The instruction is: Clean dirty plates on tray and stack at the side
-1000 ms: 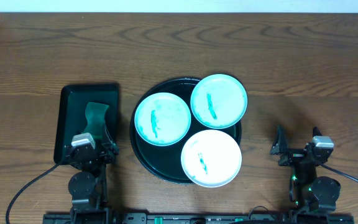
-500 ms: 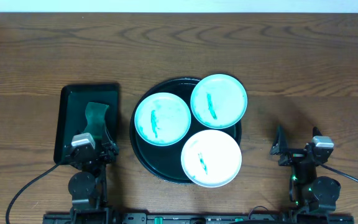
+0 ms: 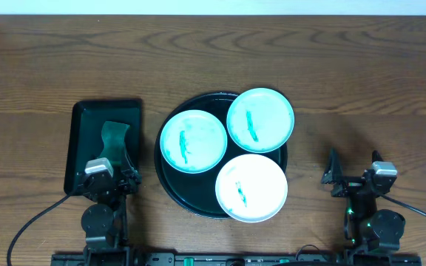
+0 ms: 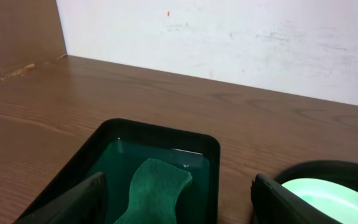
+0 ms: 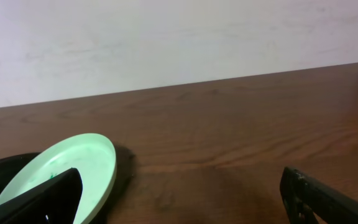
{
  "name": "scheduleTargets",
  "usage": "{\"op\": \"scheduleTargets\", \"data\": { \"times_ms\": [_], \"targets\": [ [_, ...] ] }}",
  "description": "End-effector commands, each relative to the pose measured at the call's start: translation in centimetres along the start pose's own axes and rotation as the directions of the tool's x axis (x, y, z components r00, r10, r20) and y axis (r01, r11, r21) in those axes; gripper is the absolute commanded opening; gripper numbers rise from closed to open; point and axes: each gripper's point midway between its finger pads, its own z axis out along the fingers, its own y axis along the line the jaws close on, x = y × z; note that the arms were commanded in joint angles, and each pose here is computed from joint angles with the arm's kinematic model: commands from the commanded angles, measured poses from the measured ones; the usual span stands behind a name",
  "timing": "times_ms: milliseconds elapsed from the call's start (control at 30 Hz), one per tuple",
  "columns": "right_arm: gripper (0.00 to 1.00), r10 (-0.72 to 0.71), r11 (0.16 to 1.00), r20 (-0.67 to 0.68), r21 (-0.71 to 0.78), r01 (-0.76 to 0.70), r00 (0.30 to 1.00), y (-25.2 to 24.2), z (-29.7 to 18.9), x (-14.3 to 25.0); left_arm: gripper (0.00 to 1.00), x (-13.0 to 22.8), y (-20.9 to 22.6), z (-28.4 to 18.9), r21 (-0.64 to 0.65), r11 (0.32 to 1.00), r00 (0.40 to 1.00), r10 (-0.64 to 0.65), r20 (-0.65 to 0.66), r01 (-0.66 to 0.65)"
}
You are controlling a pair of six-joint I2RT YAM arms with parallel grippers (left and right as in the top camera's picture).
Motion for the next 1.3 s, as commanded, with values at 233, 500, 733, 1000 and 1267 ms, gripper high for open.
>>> {"op": "scheduleTargets", "data": {
  "times_ms": [233,500,733,1000,1267],
  "targets": [
    [0.99,0.007,0.999,0.04,-0.047,-0.006,0.999,0.9,-0.1,-1.1,0.74,-1.5,-0.1,-0.5,-0.004,1.0,1.0,0.007,-0.005,-0.007],
    [0.99,0.005,0.997,0.069,-0.08,0.001,0.998,2.1,-0.8,-5.1,0.74,-4.0,-0.9,-0.3,0.012,1.0,0.995,0.019,-0.094,-0.018],
    [0.99,0.006,0.995,-0.009,-0.096,-0.007,1.0,2.9,0.2,-8.1,0.74,-7.2,-1.9,1.0,0.034,0.999,0.987,0.026,-0.157,-0.021],
    [0.99,0.017,0.992,-0.164,-0.118,-0.037,0.986,3.9,2.7,-10.4,0.74,-9.1,-3.2,2.3,0.072,0.997,0.959,0.04,-0.282,-0.021],
    [0.99,0.037,0.982,-0.374,-0.157,-0.103,0.927,5.3,5.4,-10.9,0.74,-11.3,-3.5,2.5,0.058,0.998,0.903,0.054,-0.427,-0.032]
  ]
}}
